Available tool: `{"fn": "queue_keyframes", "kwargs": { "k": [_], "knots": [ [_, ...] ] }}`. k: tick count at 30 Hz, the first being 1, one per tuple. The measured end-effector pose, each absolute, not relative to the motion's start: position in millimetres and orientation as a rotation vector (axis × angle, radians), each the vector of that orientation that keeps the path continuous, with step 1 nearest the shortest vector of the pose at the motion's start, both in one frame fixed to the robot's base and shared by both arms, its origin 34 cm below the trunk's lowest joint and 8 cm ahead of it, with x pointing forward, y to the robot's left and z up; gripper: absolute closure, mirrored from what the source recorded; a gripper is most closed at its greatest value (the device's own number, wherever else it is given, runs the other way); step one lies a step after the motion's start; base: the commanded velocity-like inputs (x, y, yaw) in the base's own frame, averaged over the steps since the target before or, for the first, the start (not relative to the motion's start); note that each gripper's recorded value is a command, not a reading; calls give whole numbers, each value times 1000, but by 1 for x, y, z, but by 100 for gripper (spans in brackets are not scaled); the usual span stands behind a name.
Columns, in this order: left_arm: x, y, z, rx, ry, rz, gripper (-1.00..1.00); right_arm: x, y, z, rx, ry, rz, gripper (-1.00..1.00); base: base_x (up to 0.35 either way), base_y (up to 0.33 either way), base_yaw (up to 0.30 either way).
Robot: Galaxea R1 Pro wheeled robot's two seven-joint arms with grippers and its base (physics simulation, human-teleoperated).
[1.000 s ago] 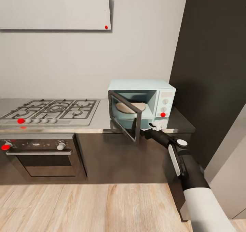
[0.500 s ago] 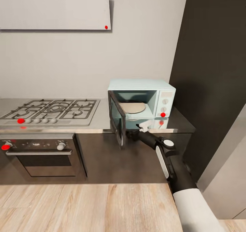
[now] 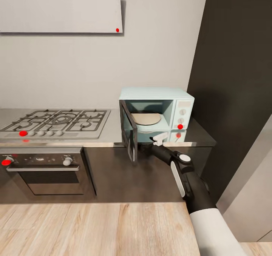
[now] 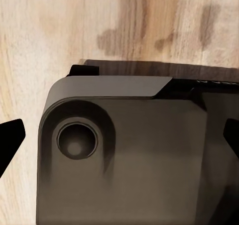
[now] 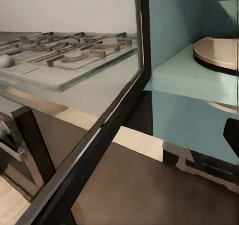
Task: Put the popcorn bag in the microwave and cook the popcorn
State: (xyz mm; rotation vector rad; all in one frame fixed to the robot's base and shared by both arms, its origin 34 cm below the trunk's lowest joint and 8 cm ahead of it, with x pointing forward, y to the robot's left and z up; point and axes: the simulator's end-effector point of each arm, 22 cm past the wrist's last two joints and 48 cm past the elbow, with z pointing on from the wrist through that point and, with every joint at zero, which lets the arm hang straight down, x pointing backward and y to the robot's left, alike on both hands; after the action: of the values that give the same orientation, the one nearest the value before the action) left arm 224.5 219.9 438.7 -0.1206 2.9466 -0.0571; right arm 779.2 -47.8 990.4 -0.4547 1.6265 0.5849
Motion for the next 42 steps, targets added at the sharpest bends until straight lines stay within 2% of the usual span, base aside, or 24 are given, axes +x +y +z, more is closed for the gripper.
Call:
{"fn": "queue_keyframes", "kwargs": {
  "k": [8,15,42],
  "knots": [
    [224,220,439,-121,2947,-57,-100,795,-63,990,-341,1657,480,-100,0,0,0],
    [224,220,439,-121,2947,-57,-100,775,-17,981,-438,1658,460,-100,0,0,0],
    [224,220,439,-125,2948,-56,-100,764,-15,987,-440,1633,476,-100,0,0,20]
  ]
}}
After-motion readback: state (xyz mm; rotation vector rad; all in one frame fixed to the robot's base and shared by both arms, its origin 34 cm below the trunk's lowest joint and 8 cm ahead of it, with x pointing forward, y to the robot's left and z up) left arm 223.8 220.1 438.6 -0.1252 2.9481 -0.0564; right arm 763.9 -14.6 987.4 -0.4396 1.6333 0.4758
